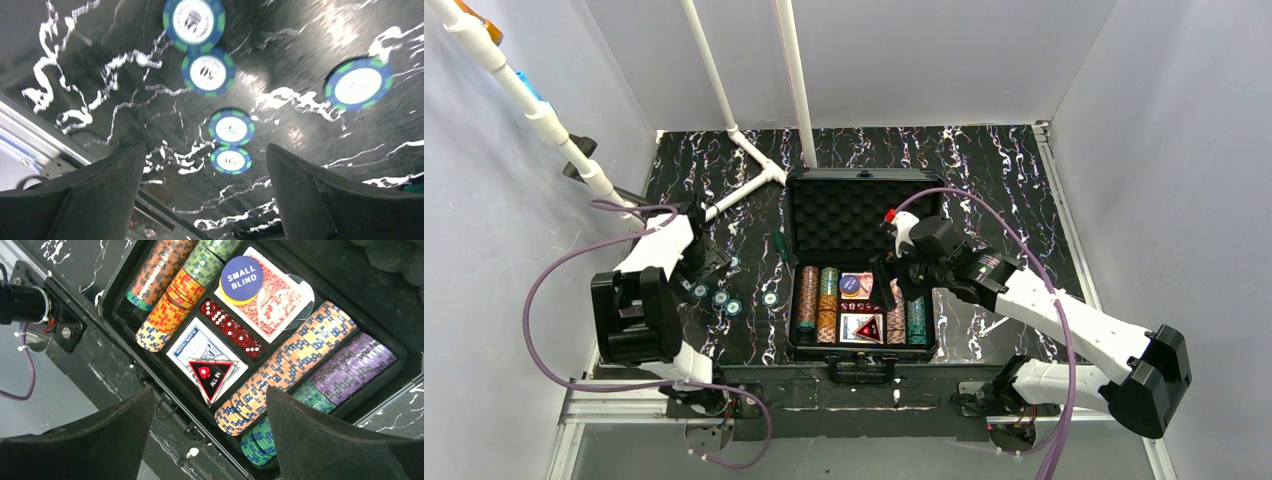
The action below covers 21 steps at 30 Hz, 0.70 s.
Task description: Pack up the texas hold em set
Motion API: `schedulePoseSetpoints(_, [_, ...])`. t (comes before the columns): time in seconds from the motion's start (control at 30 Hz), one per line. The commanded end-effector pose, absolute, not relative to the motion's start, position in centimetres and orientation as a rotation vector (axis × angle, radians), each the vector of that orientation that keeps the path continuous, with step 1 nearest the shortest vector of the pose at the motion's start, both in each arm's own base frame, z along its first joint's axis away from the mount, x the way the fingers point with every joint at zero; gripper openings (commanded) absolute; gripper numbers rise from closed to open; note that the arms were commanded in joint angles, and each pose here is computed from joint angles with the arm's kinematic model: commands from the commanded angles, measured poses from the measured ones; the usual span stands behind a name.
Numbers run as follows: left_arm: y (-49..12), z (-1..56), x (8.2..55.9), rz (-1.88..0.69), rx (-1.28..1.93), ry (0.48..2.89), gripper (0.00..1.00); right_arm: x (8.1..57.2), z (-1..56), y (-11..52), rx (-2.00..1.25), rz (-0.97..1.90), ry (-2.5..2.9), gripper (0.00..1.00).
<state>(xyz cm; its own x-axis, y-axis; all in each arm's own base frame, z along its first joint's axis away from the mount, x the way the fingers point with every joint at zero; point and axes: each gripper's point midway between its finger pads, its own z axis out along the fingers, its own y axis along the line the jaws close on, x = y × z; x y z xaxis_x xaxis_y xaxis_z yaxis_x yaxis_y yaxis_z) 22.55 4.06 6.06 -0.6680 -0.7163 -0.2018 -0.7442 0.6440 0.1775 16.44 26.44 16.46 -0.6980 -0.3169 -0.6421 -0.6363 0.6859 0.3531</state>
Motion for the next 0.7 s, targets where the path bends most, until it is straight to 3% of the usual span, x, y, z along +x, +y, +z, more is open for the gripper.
schedulePoseSetpoints(0.0, [7.3,7.0,25.3,0.500,-1.066,2.702,0.91,15.6,17.5,27.1,-0.796,0.835,2.309,0.88])
schedulePoseSetpoints(0.17, [9.8,5.5,25.5,0.526,-1.133,2.680,0.90,15.3,19.2,26.6,-0.795,0.865,2.271,0.89])
schedulePoseSetpoints(0.33, [9.8,4.7,27.5,0.306,-1.216,2.551,0.86,15.1,20.1,25.8,-0.785,0.855,2.239,0.89])
schedulePoseSetpoints(0.53, [10.8,3.3,27.7,0.292,-1.290,2.517,0.85,15.2,20.3,25.0,-0.752,0.821,2.252,0.89])
schedulePoseSetpoints(0.67, [11.0,2.0,26.9,0.293,-1.335,2.531,0.78,15.5,20.2,24.6,-0.721,0.791,2.256,0.89])
